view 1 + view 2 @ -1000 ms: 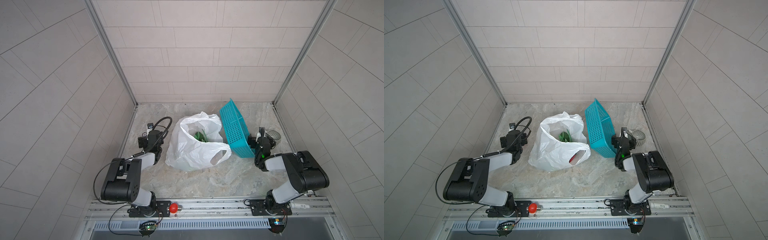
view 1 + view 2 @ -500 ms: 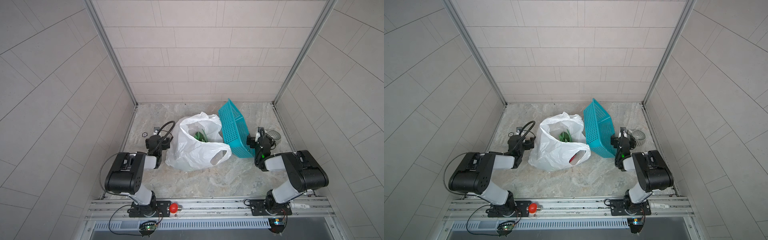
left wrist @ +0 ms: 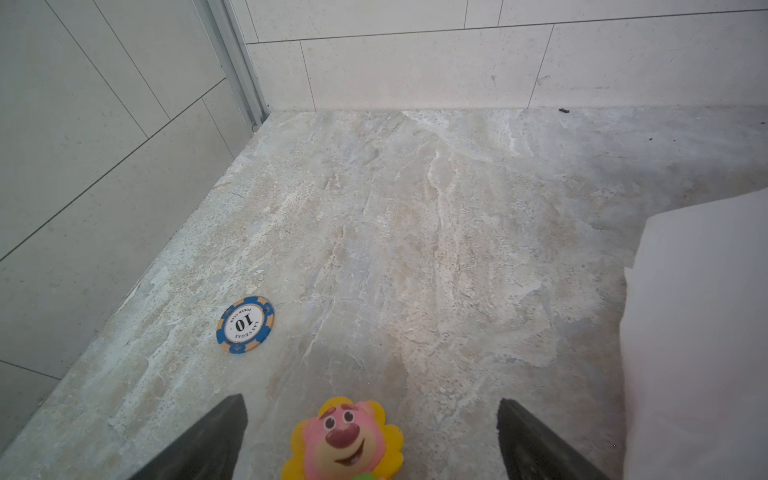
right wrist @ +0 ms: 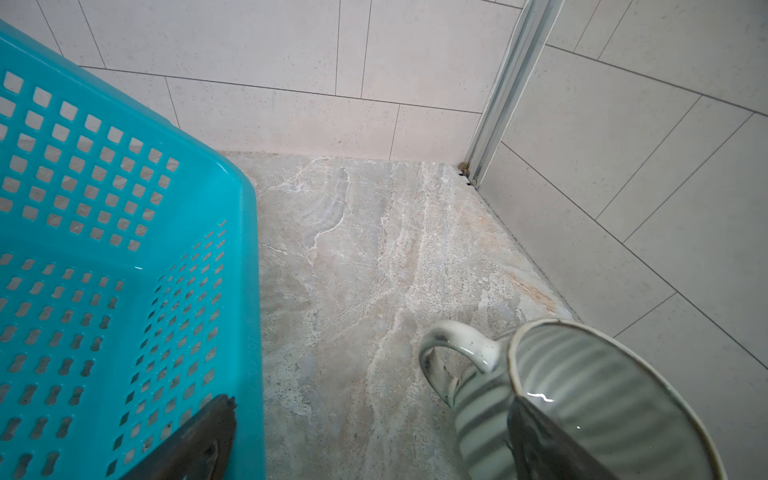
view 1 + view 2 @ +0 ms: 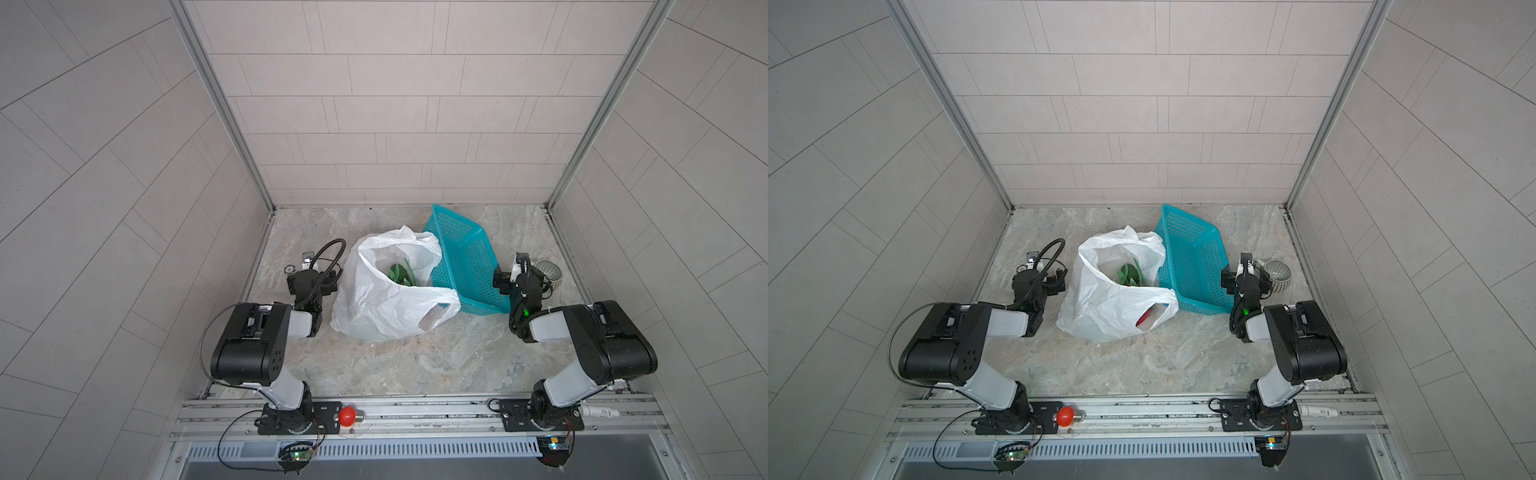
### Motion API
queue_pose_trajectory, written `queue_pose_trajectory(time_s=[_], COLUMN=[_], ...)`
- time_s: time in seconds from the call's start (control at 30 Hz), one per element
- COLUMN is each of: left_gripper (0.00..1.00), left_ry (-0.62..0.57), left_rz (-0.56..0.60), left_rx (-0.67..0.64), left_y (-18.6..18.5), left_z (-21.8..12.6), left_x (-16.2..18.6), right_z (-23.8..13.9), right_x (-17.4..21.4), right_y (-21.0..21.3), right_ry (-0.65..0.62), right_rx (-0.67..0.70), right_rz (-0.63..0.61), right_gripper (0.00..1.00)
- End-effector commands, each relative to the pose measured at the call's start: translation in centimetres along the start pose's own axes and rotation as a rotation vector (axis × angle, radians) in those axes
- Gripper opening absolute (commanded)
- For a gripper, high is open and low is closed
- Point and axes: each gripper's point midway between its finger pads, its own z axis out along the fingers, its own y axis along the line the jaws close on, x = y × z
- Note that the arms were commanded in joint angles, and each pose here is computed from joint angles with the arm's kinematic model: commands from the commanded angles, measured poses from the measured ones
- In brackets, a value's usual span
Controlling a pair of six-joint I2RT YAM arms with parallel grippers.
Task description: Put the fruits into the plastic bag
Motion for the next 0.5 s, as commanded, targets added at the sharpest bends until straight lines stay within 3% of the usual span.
queue_pose_trajectory(time_s=[0.0,0.47], left_gripper=[1.0,1.0], left_ry=[-0.048,-0.027], left_rz=[0.001,-0.019], left_rx=[-0.018,0.002], left_y=[0.12,0.21], left_z=[-0.37,0.02], left_x=[-0.92,-0.79], right_z=[0.03,0.02], right_x=[0.83,0.82], right_y=[-0.32,-0.32], right_ry=[0.025,0.025], right_rx=[0.015,0.015], right_rz=[-0.023,-0.023], right_gripper=[0.99,0.99])
